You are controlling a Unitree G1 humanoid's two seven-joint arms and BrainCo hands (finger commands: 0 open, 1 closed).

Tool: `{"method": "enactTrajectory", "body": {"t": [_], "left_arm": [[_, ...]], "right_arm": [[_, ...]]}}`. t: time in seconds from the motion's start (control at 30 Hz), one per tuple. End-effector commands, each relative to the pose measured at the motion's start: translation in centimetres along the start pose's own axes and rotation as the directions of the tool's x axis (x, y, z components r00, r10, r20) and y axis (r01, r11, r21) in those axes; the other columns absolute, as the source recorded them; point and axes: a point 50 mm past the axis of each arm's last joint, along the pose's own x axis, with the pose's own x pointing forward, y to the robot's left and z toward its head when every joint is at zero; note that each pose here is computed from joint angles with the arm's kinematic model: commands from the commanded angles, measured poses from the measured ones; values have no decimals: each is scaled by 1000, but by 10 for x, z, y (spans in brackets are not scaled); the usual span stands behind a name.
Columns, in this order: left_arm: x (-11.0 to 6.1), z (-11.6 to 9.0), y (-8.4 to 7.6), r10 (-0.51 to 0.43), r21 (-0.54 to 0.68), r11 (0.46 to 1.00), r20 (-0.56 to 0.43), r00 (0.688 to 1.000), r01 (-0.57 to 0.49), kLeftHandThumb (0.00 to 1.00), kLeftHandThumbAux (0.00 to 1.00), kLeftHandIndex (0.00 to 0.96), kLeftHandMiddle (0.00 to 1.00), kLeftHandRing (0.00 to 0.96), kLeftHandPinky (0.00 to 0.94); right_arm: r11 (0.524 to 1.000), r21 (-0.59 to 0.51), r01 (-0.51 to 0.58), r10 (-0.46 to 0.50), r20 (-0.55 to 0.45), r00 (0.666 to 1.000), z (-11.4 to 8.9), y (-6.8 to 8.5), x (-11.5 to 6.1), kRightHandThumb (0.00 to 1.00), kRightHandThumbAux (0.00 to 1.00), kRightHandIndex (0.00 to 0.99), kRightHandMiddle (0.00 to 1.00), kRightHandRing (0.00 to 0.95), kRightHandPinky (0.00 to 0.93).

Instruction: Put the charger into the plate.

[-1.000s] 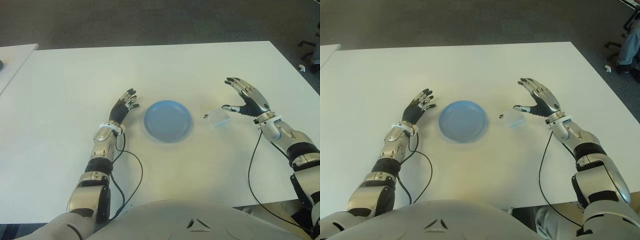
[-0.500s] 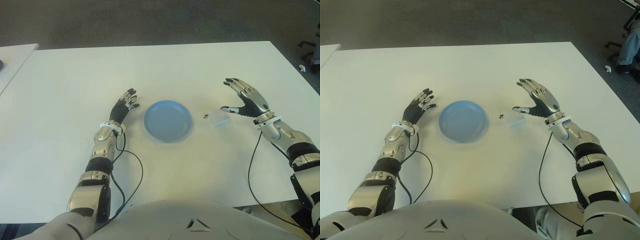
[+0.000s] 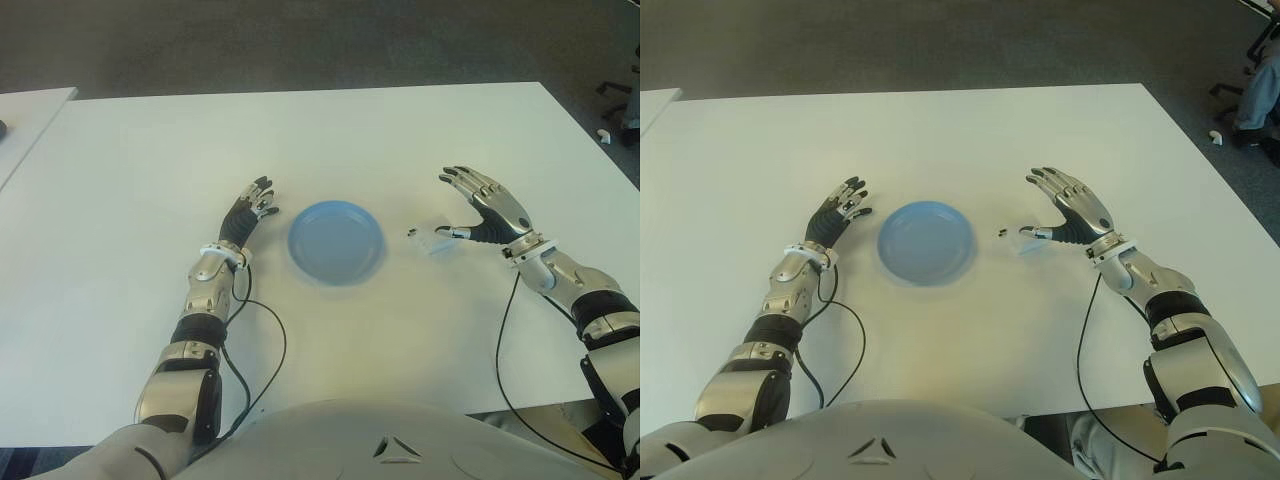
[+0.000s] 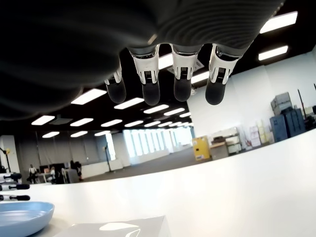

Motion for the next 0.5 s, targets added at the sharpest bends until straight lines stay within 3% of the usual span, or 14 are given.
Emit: {"method": "enactTrajectory", "body": {"t": [0.03, 0.17, 0.5], "left_arm": [[-4, -14, -2, 6, -15, 1000, -75, 997, -7, 0, 526, 35, 54, 28, 0], [-5, -13, -2, 4, -15, 1000, -74, 997, -5, 0, 529, 34, 55, 30, 1], [-6, -13, -2, 1, -16, 1000, -69, 998, -2, 0, 525, 34, 59, 33, 0]], "right_arm": [[998, 13, -69, 69, 2, 998, 7, 21, -7, 305, 204, 0, 0, 0, 0], [995, 24, -100, 100, -6, 995, 10, 34, -12, 293, 204, 0, 0, 0, 0], [988, 57, -141, 142, -7, 990, 15, 45, -14, 293, 200, 0, 0, 0, 0]]}}
